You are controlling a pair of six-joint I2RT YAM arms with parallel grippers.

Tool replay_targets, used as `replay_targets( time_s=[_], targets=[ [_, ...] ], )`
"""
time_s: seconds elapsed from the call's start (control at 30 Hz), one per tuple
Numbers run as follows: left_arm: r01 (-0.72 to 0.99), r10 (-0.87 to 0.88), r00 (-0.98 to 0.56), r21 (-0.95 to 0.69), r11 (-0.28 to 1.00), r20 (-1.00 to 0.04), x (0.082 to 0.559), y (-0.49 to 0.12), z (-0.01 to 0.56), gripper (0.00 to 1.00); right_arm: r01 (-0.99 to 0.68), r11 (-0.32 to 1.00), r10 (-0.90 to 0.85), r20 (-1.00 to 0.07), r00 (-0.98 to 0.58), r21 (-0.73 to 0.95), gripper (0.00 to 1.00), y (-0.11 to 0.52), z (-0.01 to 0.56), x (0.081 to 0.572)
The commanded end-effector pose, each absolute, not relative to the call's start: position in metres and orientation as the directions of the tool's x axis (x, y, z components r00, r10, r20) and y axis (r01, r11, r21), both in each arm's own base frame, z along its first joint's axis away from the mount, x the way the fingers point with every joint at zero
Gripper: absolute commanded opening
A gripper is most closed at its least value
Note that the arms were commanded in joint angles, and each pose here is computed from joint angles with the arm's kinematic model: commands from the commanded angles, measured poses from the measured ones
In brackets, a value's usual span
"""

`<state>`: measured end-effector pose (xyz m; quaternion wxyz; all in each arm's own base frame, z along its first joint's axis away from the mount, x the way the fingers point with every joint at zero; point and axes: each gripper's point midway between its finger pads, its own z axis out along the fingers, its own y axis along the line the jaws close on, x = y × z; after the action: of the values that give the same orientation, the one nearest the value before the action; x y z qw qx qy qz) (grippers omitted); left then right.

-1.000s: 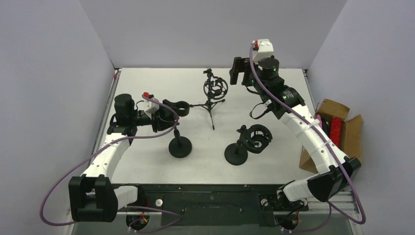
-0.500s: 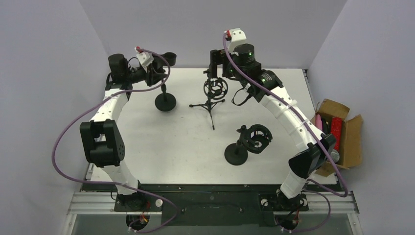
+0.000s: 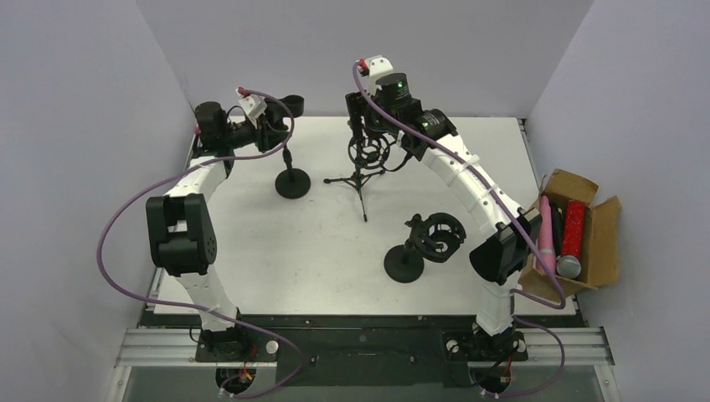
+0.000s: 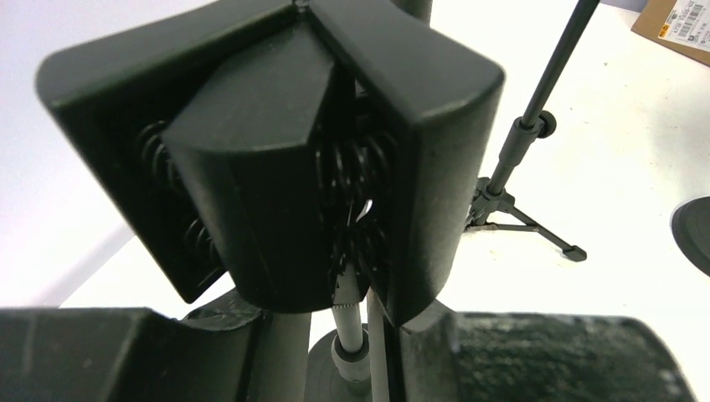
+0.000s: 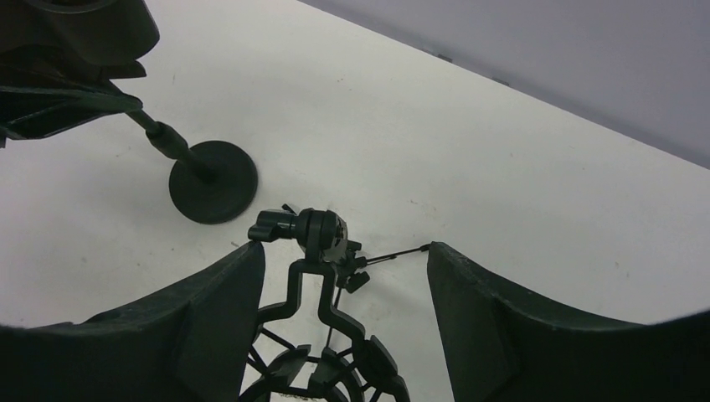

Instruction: Attach the microphones to the stand

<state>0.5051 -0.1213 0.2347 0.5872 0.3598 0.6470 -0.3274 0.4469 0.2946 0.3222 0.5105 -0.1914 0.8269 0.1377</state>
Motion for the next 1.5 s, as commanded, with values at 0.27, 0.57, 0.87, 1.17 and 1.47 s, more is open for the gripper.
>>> replay_targets(
  time_s=[0.27,0.57,0.87,1.17,1.47],
  targets=[
    [0.859,0.06,0.113,0.128,0.496,-0.992,0.506,-0.125,0.267,0.0,-0.541,0.841,-0.25,-0.885,-0.394,0.003,0.42,0.305,0.32,0.453],
    [0.858,0.055,0.131,0.141,0.494,-0.99,0.512,-0.132,0.265,0.0,-0.553,0.833,-0.248,-0.892,-0.378,0.003,0.01,0.309,0.315,0.46],
    [0.843,0.051,0.195,0.194,0.501,-0.979,0.539,-0.139,0.282,0.0,-0.357,0.933,-0.143,-0.963,-0.227,-0.054,0.0,0.262,0.368,0.51],
    [0.814,0.068,0.2,0.204,0.544,-0.977,0.57,-0.137,0.267,0.0,-0.244,0.967,-0.12,-0.976,-0.179,-0.074,0.0,0.236,0.38,0.543],
    [0.822,0.045,0.144,0.145,0.551,-0.989,0.56,-0.136,0.263,0.98,-0.245,0.969,-0.064,-0.966,-0.25,0.0,0.0,0.243,0.352,0.552]
  ],
)
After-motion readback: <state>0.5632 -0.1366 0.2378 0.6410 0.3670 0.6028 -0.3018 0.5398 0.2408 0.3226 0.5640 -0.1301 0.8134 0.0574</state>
